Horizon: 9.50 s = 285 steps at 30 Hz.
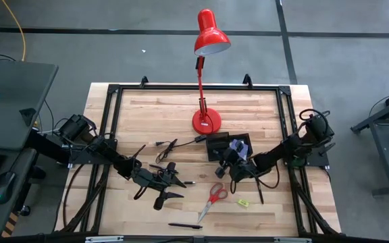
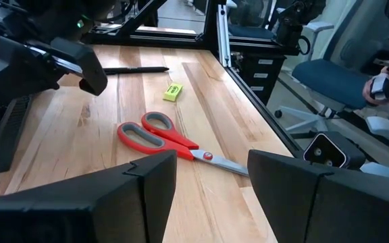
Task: Pick and place office supplies into organizer
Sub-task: Put the blue binder clip into the desk organizer, then put the red binder clip into the desk organizer
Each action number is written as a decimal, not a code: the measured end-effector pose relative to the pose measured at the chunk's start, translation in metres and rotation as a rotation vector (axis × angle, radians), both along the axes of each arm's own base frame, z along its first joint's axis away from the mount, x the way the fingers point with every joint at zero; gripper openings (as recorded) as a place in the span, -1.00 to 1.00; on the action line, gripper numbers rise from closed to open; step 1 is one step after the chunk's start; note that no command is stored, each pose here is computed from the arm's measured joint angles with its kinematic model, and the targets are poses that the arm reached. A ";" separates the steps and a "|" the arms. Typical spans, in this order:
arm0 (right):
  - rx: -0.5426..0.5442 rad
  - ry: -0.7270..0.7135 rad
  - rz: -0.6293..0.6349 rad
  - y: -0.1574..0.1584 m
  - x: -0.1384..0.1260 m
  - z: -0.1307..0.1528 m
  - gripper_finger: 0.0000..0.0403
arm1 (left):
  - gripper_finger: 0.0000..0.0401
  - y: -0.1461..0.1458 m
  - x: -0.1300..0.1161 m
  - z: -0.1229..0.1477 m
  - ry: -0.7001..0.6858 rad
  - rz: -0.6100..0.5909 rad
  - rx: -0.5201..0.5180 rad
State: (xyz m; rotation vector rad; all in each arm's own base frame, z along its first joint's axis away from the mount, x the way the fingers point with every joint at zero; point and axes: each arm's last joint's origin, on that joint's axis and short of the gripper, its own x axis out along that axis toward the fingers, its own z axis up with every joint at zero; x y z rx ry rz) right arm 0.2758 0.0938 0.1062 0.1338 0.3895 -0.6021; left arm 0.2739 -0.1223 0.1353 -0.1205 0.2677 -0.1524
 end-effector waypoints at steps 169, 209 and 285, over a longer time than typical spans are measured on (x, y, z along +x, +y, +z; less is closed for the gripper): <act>-0.037 -0.096 0.416 0.058 -0.010 0.018 -0.38 | -0.14 -0.025 -0.105 -0.021 0.570 0.677 0.241; -0.039 -0.123 0.415 0.057 -0.005 0.014 -0.38 | -0.12 0.007 -0.155 -0.024 0.144 0.198 0.001; -0.027 -0.106 0.395 0.056 -0.006 0.011 -0.38 | -0.35 0.031 -0.134 -0.052 0.345 0.363 0.128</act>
